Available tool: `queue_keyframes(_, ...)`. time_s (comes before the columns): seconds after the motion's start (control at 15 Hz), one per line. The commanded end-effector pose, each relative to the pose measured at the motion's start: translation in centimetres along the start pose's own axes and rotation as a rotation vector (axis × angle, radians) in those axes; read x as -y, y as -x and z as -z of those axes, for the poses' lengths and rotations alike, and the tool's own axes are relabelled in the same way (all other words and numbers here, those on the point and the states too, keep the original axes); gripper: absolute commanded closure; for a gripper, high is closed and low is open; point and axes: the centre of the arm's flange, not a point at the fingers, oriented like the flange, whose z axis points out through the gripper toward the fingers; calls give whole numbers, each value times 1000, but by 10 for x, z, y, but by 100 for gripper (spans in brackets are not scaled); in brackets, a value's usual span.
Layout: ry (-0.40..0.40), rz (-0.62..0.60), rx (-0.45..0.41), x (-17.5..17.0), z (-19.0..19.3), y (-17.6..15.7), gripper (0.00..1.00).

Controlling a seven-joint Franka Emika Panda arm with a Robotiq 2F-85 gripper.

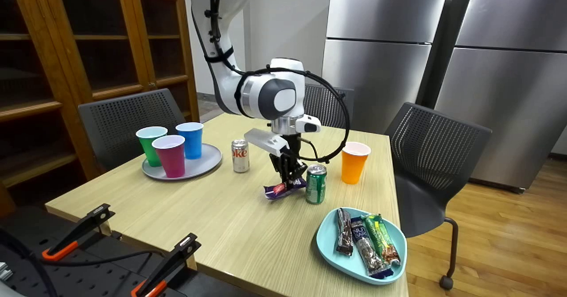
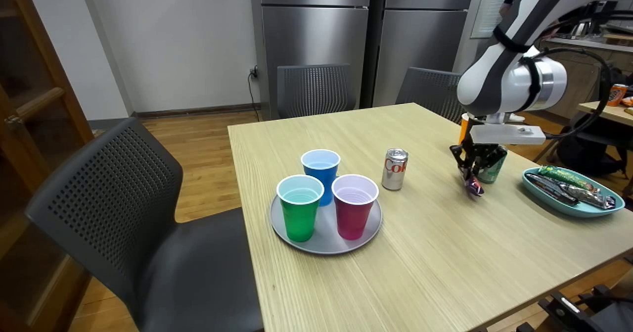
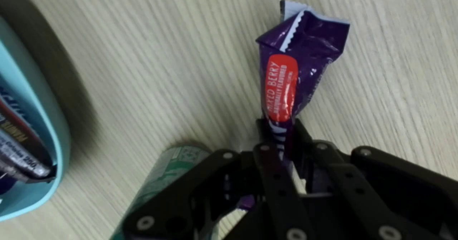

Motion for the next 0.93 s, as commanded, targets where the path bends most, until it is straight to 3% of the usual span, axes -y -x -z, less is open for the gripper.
queue_keyframes(0.0, 50, 161, -38, -19, 35, 32, 96)
queue_keyframes(0.47, 125, 420, -135, -34, 48, 63, 96)
queue_keyframes(0.87, 129, 564, -218, -40, 67, 81, 96)
